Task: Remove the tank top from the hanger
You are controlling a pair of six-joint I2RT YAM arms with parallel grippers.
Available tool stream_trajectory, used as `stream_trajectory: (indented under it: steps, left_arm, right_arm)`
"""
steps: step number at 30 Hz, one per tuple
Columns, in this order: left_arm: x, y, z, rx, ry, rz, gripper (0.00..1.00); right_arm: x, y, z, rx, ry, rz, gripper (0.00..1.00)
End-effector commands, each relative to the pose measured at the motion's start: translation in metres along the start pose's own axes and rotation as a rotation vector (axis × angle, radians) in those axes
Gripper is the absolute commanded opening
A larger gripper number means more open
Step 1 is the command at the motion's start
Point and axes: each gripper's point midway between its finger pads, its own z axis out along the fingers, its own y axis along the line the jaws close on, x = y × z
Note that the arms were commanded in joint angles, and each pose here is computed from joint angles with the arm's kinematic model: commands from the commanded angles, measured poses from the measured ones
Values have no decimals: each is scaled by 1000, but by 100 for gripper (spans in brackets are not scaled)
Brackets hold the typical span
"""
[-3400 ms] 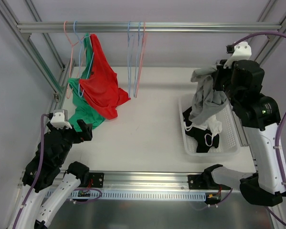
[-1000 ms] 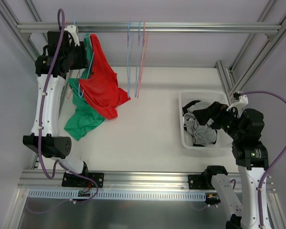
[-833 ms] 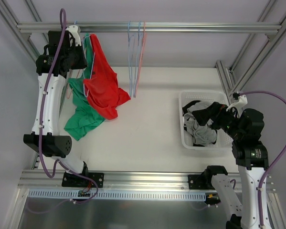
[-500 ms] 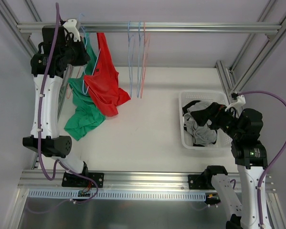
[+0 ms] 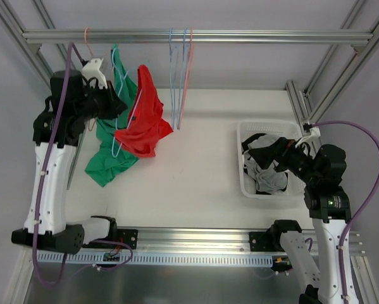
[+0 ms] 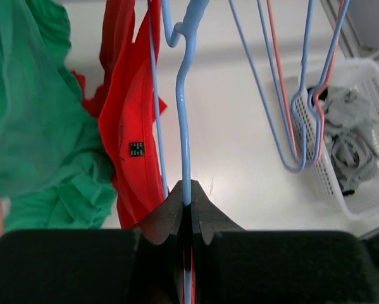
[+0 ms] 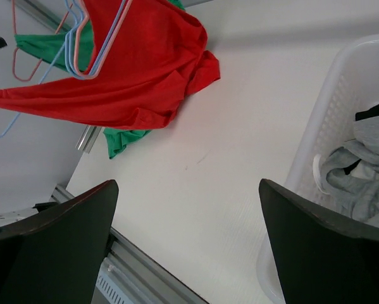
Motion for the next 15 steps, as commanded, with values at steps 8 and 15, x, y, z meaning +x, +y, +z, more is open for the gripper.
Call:
stream_trajectory:
  steps: [8,15]
  left_arm:
    - [128,-31,-55,172,-16,-42,0]
    - [230,-79,-81,565,164,-103,0]
  right_arm:
    - [54,40,23,-408,144,-45,99]
    - [103,59,61,-487,113,-126,95]
